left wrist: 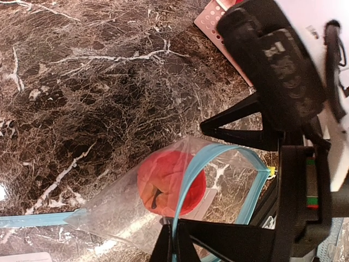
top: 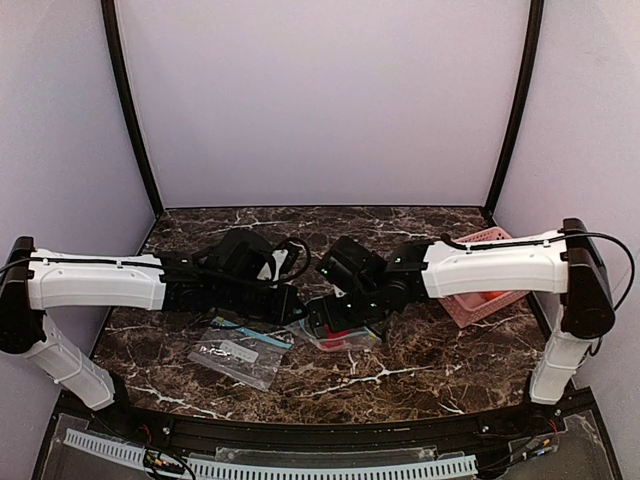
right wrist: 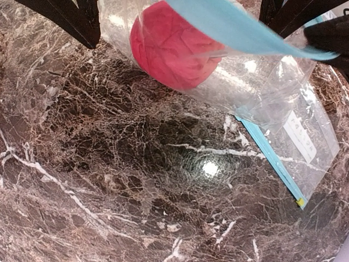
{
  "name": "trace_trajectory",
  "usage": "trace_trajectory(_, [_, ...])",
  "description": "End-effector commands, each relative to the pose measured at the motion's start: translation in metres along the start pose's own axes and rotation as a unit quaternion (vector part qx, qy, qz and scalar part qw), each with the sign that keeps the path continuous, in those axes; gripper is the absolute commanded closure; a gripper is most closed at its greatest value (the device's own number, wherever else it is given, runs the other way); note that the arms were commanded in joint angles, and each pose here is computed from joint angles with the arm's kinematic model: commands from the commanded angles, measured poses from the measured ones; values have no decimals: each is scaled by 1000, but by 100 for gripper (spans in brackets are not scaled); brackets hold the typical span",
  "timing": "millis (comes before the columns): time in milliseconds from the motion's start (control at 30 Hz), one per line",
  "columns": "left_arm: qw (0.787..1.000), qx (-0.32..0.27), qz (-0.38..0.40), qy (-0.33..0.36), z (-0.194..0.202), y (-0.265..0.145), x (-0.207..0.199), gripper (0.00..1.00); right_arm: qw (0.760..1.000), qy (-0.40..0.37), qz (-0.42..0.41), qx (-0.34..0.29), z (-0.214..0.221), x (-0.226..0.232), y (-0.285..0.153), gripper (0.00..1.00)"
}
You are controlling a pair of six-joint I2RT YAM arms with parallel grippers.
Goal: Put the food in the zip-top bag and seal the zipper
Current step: Place the fake fruit in the zipper food storage bag, then adjust the fake fruit in the zipper food storage bag.
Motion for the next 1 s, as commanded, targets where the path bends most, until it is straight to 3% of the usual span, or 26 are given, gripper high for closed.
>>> trace_trajectory(0, [1000, -17, 15, -2, -3, -12, -2, 99, 999, 10, 32, 30, 1, -3, 14, 1])
trace_trajectory(533, [999, -44, -23, 5, -8, -25, 5, 99, 988, 26, 121, 87, 29, -28, 26, 1])
trace_trajectory(967, [1000, -27, -11, -1, -7, -16, 3, 99, 999, 16, -14, -24, -9, -7, -14, 1])
Point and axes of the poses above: each gripper's point midway between its finger pads, its own y axis out along the fingers, its own x axis along the line the jaws close on, z = x × y, the point moved 10 cm from there along -y, back along the fingers, and after that the axes turned 11 degrees about -y, right-handed, at the moved point
